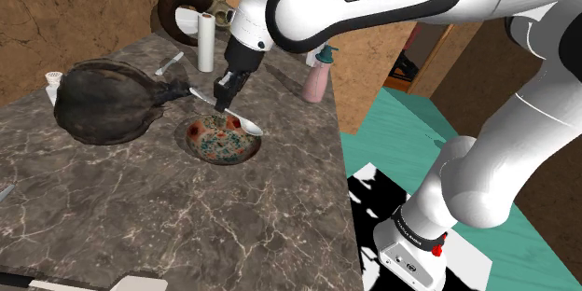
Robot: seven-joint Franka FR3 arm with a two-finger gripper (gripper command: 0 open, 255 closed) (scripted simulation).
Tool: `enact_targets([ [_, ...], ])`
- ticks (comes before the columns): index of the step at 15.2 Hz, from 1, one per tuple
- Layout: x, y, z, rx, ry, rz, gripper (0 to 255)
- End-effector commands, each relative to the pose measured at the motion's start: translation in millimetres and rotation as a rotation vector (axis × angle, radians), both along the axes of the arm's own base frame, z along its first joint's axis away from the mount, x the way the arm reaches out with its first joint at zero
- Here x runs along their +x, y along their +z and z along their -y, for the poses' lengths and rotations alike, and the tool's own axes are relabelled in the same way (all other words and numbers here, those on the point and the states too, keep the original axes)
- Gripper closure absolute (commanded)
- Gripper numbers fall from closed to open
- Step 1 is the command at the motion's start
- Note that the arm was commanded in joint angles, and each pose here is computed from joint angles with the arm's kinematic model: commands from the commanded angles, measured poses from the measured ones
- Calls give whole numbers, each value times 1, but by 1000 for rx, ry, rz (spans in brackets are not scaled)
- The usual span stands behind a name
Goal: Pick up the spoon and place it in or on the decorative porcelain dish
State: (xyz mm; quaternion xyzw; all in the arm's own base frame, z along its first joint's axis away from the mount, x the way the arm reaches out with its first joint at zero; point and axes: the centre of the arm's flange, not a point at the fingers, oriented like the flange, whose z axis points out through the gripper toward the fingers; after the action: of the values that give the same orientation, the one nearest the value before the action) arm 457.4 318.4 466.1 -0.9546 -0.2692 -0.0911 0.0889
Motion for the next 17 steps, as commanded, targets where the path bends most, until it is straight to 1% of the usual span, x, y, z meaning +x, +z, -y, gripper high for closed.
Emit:
enact_targets([
  [1,3,-8,-5,0,-1,0,255],
  [13,3,-72,-5,0,-1,0,255],
  [14,3,-81,-5,0,-1,0,255],
  [17,3,-81,-5,0,-1,0,255],
])
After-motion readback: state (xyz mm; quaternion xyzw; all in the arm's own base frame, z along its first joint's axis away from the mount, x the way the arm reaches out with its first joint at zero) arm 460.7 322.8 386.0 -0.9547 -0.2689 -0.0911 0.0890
